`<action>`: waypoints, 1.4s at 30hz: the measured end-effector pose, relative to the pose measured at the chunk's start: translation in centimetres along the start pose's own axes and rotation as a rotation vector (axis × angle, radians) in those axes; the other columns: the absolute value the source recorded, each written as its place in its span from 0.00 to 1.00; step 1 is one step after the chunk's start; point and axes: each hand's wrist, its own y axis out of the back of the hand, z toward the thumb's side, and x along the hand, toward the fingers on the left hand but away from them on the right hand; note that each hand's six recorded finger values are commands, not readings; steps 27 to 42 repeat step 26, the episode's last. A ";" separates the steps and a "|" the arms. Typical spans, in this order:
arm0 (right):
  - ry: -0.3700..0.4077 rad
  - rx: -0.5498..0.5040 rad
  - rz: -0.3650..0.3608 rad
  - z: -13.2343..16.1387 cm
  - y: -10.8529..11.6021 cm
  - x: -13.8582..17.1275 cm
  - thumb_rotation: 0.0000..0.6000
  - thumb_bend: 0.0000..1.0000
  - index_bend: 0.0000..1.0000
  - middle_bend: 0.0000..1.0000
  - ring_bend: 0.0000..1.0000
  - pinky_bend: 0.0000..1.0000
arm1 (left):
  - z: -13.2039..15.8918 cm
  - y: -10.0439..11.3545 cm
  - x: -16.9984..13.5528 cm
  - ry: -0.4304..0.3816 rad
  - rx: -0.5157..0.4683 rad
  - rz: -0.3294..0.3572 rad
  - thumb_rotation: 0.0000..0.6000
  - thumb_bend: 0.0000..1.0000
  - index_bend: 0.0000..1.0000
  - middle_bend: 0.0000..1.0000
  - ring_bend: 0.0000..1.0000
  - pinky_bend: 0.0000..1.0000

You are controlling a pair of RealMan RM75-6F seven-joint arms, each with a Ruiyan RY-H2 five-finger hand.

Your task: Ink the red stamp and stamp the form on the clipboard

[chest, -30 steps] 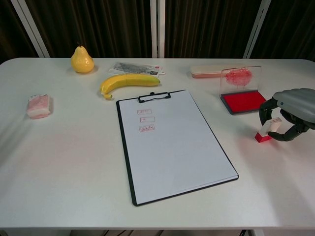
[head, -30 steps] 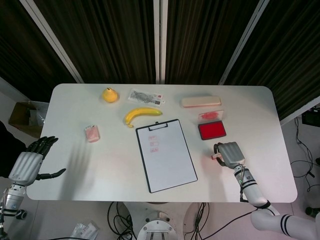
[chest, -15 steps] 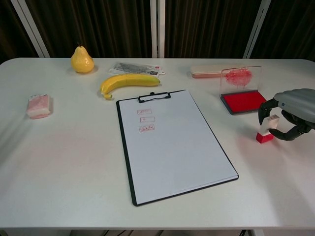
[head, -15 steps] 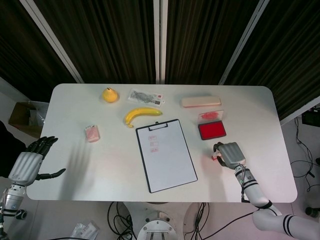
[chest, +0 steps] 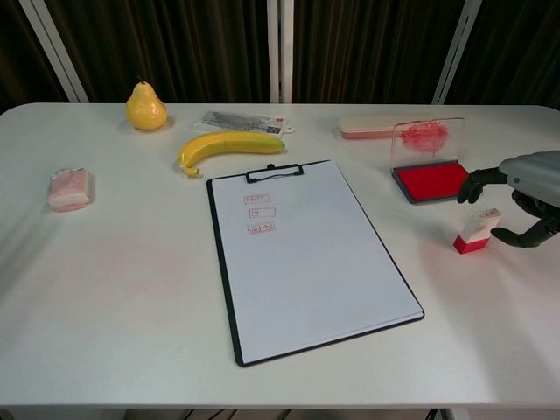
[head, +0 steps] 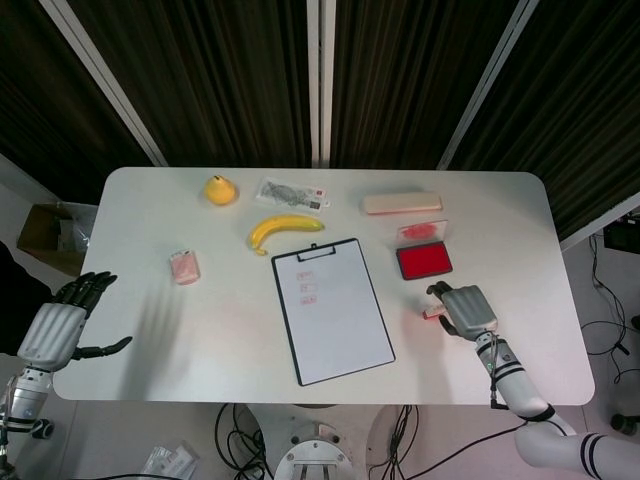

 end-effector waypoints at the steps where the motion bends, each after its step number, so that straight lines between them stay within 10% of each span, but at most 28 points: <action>1: 0.001 0.001 -0.006 -0.1 0.4 0.3 1.00 0.31 0.18 0.21 0.81 0.96 | 0.0 0.1 0.0 0.000 0.001 0.002 0.41 0.11 0.11 0.09 0.09 0.19; 8: -0.002 0.006 -0.146 -2.1 5.9 3.9 1.00 0.24 0.14 0.20 0.78 0.91 | -0.1 0.8 -0.3 0.005 0.006 0.022 0.41 0.10 0.11 0.09 0.09 0.19; 10: -0.012 -0.008 -0.209 -2.8 7.5 5.1 1.00 0.23 0.11 0.19 0.60 0.72 | -0.1 1.0 -0.3 0.007 0.007 0.030 0.41 0.11 0.11 0.09 0.09 0.19; 12: -0.031 -0.019 -0.294 -3.8 9.2 6.7 1.00 0.23 0.03 0.08 0.16 0.24 | -0.1 1.2 -0.4 0.007 0.010 0.039 0.41 0.11 0.11 0.09 0.09 0.19; 14: -0.073 -0.010 -0.374 -5.3 10.6 8.8 1.00 0.22 0.00 0.00 0.00 0.00 | 0.0 1.4 -0.4 0.007 0.020 0.056 0.42 0.11 0.11 0.09 0.09 0.19; 26: -0.361 -0.056 -0.420 -11.5 8.2 16.1 1.00 0.21 0.00 0.00 0.00 0.00 | 0.0 2.3 -0.1 0.019 0.043 0.076 0.41 0.11 0.11 0.09 0.09 0.19; 42: -0.361 -0.056 -0.420 -11.5 8.2 16.1 1.00 0.21 0.00 0.00 0.00 0.00 | 0.0 2.3 -0.1 0.019 0.043 0.076 0.41 0.11 0.11 0.09 0.09 0.19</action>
